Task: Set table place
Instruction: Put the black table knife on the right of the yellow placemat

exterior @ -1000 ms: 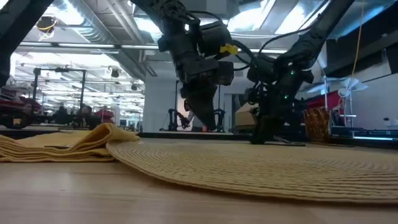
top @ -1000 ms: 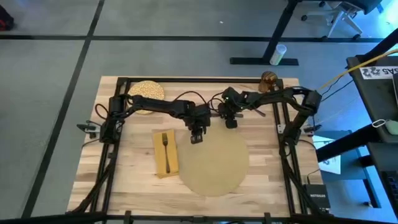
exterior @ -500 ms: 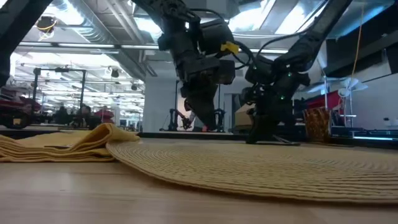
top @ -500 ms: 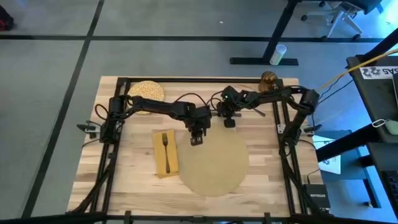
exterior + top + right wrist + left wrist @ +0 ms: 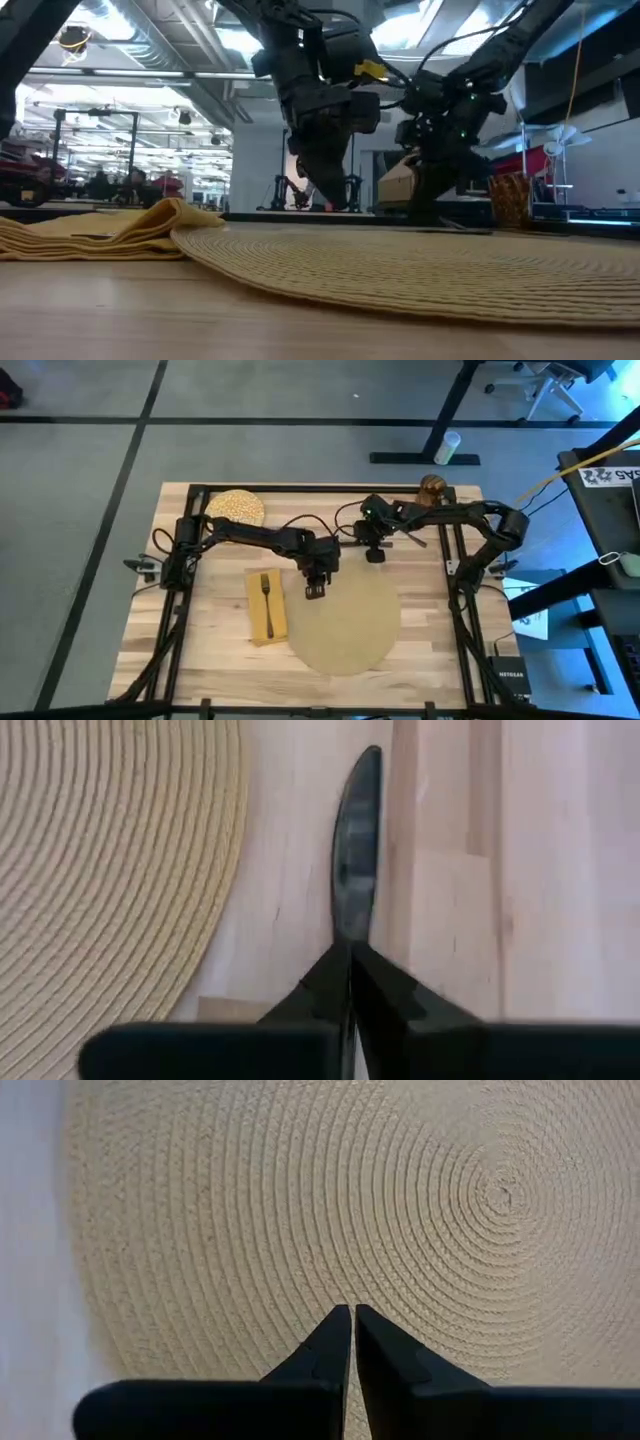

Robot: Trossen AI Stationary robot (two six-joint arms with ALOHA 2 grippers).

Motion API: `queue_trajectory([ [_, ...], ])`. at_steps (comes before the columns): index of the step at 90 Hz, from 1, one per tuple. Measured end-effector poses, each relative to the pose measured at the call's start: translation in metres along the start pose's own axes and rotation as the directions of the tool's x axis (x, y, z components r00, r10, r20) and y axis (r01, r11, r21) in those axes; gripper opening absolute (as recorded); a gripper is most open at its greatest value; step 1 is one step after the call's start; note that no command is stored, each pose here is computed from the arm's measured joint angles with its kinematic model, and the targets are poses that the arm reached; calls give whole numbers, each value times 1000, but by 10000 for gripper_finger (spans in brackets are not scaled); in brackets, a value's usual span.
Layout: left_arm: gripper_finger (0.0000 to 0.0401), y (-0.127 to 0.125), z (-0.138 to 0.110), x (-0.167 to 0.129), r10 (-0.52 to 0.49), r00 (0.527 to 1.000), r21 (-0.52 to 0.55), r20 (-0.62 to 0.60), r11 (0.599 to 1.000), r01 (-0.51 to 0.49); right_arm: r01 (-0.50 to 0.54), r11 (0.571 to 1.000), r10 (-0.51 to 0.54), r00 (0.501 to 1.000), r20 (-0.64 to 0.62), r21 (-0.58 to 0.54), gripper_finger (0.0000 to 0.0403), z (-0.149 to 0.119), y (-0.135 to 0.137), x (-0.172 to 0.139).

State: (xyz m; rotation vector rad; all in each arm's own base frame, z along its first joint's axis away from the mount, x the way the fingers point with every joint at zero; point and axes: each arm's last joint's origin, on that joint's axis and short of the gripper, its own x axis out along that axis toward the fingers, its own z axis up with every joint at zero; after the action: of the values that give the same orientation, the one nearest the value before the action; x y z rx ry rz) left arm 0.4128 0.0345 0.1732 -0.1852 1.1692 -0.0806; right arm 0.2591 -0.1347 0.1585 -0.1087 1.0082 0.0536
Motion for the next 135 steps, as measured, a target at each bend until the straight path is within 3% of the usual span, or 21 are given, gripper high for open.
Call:
queue_trajectory([
  [19, 1, 0, -1, 0, 0, 1000, 16, -13, 1000, 0, 36, 999, -38, 994, -104, -21, 14, -7, 1, 2],
  [47, 1, 0, -1, 0, 0, 1000, 14, -15, 1000, 0, 24, 1000, -25, 989, -148, -5, 129, -14, -3, 26],
  [59, 1, 0, -1, 0, 0, 1000, 12, -14, 1000, 0, 12, 1000, -9, 989, -149, 23, 149, -17, -5, 36],
  [70, 1, 0, -1, 0, 0, 1000, 13, -11, 1000, 0, -64, 996, 72, 987, -142, 61, 125, -23, -6, 47],
  [88, 1, 0, -1, 0, 1, 1000, 13, -11, 1000, 0, -102, 992, 110, 988, -108, 74, 19, -25, -9, 52],
  [135, 1, -11, -2, 2, -3, 1000, 16, -24, 1000, 3, -68, 994, 77, 992, -96, 89, 4, -20, -5, 24],
])
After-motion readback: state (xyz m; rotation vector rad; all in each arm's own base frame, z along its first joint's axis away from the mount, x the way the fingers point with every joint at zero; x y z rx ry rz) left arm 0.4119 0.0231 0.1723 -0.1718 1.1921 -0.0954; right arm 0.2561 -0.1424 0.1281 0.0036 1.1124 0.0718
